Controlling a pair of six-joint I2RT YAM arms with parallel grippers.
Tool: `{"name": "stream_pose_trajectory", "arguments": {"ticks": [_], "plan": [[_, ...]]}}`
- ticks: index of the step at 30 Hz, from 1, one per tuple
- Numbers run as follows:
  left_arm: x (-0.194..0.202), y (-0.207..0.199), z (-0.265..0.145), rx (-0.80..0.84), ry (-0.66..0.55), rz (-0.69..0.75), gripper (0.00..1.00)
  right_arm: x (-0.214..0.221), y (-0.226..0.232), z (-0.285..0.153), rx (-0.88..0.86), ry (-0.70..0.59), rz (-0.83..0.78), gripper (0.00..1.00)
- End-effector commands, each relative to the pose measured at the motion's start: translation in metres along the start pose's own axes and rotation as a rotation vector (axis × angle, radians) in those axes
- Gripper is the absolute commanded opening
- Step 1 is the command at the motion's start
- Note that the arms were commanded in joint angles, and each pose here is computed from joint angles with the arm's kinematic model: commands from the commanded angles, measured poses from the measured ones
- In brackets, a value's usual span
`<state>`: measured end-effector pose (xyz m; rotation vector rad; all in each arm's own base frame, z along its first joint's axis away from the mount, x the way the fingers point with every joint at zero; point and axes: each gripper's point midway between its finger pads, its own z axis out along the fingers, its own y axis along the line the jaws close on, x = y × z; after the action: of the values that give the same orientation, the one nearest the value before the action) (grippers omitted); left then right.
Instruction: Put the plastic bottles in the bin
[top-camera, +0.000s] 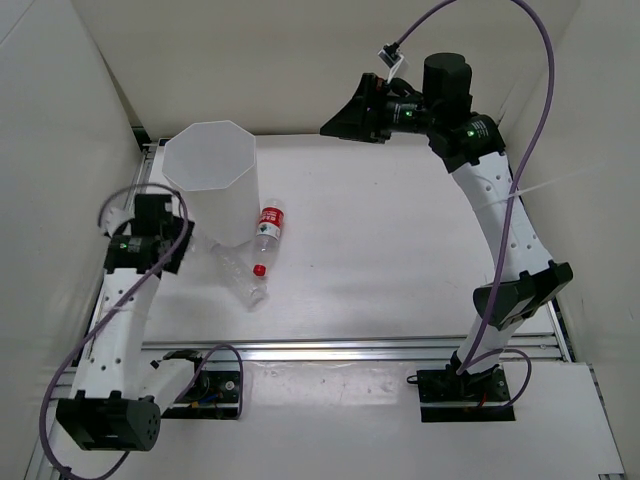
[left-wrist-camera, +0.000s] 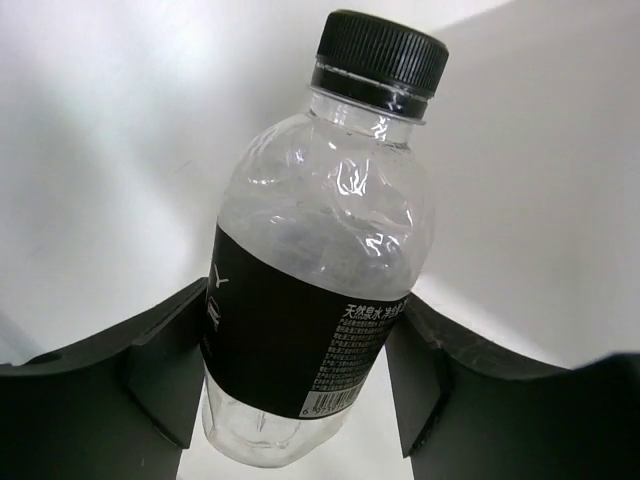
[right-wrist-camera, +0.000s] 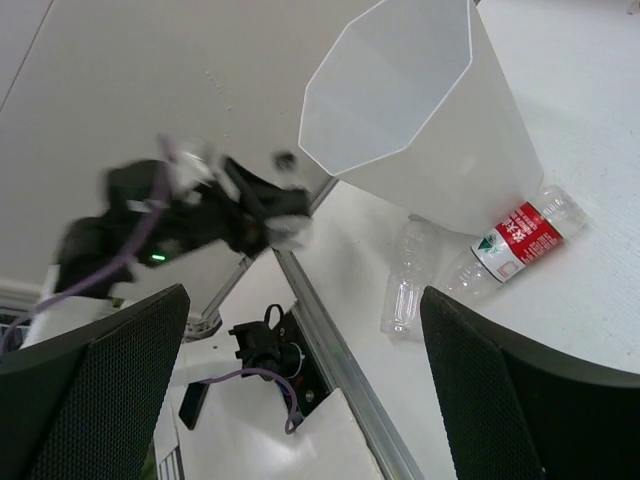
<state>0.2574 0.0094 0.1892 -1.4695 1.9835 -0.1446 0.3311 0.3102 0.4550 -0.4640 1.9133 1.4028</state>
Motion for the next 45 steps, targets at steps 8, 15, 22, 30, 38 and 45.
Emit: {"name": "stream_pose_trajectory", "arguments": {"ticks": [8,15,22,30,38,45], "plan": [[-0.114,-0.176,-0.129,0.526,-0.299,0.190,0.71,0.025,-0.022,0.004,0.030,0.049,0.062,1.00],[-0.070,-0.236,-0.077,0.604,-0.097,0.428,0.76,0.035,-0.041,0.010,0.083,0.078,0.112,1.00],[-0.068,-0.226,-0.073,0.545,-0.103,0.431,1.00,0.064,-0.102,0.023,0.242,0.135,0.321,1.00],[-0.111,-0.177,-0.163,0.614,-0.349,0.423,1.00,0.140,-0.161,0.077,0.283,0.291,0.621,1.00],[-0.081,-0.062,-0.145,0.453,-0.325,0.380,1.00,0.186,-0.216,0.151,0.228,0.406,0.659,1.00],[-0.061,-0.009,-0.133,0.345,-0.261,0.357,1.00,0.245,-0.245,0.190,0.166,0.521,0.703,1.00]]}}
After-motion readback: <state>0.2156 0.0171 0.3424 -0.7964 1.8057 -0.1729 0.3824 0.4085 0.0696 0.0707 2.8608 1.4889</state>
